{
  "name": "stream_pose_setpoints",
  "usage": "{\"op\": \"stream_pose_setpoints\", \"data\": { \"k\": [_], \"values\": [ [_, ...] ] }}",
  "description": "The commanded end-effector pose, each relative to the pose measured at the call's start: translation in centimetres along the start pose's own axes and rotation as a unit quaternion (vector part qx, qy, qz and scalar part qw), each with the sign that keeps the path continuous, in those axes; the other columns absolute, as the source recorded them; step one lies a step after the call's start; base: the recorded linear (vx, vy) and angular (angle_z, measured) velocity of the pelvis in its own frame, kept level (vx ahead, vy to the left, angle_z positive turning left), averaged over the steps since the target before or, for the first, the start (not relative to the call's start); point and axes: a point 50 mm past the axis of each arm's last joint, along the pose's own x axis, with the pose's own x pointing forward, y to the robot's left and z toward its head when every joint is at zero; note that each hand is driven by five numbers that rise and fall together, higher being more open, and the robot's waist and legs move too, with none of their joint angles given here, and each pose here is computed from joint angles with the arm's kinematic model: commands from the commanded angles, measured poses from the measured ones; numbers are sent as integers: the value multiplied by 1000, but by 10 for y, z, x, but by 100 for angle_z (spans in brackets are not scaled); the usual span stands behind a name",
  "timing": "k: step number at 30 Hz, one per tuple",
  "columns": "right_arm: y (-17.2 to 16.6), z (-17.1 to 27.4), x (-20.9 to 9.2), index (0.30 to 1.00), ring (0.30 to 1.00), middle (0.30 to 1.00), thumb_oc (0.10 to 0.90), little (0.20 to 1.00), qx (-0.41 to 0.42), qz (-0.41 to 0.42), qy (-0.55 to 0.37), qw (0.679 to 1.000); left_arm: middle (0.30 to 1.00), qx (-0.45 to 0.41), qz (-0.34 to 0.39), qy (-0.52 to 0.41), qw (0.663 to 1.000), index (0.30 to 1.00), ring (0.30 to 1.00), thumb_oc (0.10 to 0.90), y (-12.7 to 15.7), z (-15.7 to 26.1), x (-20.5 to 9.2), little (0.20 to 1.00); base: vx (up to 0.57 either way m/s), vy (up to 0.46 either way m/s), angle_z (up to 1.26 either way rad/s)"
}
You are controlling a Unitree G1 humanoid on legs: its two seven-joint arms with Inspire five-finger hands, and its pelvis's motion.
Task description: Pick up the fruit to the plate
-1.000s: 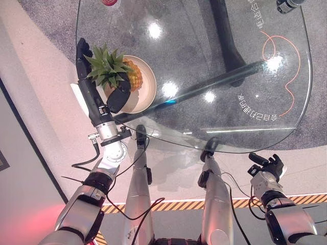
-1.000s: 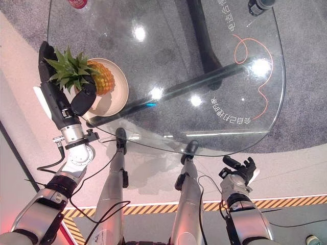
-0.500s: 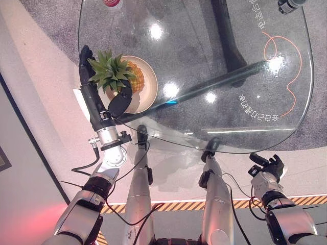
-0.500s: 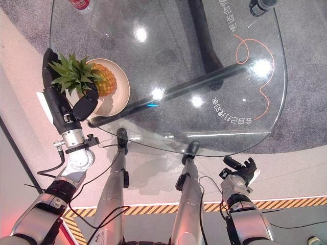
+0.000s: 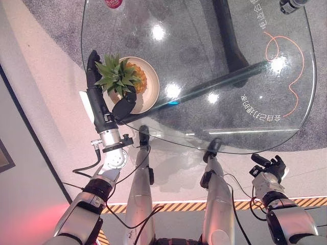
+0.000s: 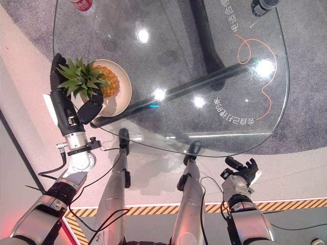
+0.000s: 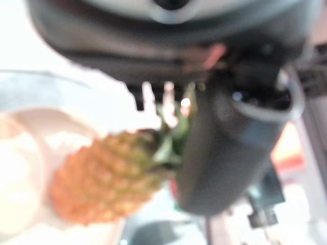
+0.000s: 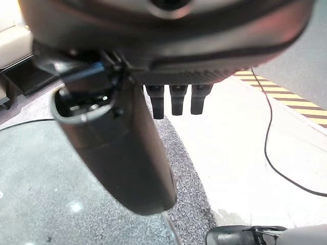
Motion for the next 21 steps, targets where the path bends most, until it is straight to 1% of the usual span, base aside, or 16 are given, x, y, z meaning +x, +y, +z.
{"op": "stream_pose_setpoints", "data": {
  "k": [1, 12, 21],
  "values": [
    [-34, 15, 11, 900, 900, 900, 800, 900, -2, -58, -33, 998, 900, 10, 6, -28, 1000, 900, 900, 800, 8, 5, 4, 900, 0, 0, 0],
    [-38, 20, 13, 900, 900, 900, 800, 900, -5, -60, -39, 997, 900, 4, -8, -36, 999, 900, 900, 800, 7, 7, 6, 900, 0, 2, 1],
    [-38, 17, 13, 900, 900, 900, 800, 900, -6, -63, -38, 997, 900, 6, -18, -23, 1000, 900, 900, 800, 4, 4, -1, 900, 0, 0, 0]
  ]
}}
